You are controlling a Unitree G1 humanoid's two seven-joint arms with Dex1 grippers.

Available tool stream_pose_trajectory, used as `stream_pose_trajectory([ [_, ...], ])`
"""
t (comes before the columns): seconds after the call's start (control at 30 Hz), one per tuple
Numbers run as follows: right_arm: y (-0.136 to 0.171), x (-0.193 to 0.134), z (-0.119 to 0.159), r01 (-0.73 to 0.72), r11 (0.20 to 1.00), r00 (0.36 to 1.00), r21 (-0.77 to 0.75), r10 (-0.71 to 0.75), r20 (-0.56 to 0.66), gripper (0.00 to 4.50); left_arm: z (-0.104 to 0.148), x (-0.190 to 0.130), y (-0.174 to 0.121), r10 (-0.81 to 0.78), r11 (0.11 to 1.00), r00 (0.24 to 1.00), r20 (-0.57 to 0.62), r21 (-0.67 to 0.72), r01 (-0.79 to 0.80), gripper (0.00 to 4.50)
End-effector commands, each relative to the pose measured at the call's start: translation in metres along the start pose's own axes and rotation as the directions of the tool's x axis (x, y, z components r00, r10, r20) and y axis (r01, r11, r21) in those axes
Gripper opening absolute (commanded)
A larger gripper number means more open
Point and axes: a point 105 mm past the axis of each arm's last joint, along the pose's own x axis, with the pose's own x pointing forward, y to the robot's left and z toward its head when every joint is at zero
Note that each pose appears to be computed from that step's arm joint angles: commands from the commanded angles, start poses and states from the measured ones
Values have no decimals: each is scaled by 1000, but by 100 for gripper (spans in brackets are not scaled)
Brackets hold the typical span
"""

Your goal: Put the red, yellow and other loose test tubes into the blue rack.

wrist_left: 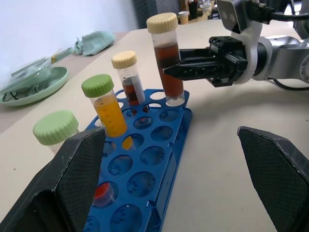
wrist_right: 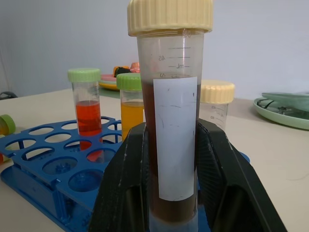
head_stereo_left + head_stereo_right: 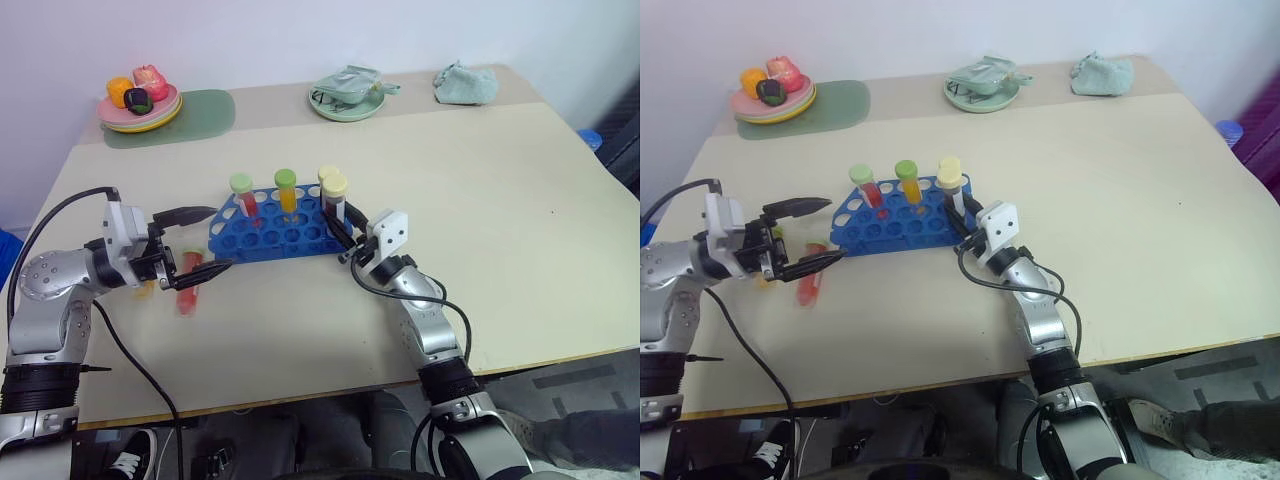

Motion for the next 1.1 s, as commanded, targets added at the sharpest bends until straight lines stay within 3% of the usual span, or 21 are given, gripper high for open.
stream_pose_trajectory([
  [0.03,4,2,-2,-13,1000,1000,-1,13,-8,72,13,-5,3,18,999,1000,19,41,-19,450],
  [0.2,8,3,-4,-44,998,999,51,45,-11,72,12,-6,1,23,999,1000,18,41,-24,450],
  [0.43,2,-1,-2,-53,996,999,72,54,-7,426,11,-7,1,26,999,999,22,38,-27,450],
  [0.47,1,-1,-1,-53,996,999,68,53,-8,447,11,-7,1,26,999,999,22,37,-27,450],
  [0.63,-6,-12,7,-104,995,994,6,104,-23,447,5,-9,1,26,999,999,23,30,-27,450],
  [0.87,-38,-62,45,-232,967,967,-107,218,-132,447,-5,-16,3,29,999,999,26,13,-30,450],
  [1.1,-50,-99,95,-441,894,875,-77,409,-260,447,-7,-21,6,47,998,999,-19,-28,-47,450],
])
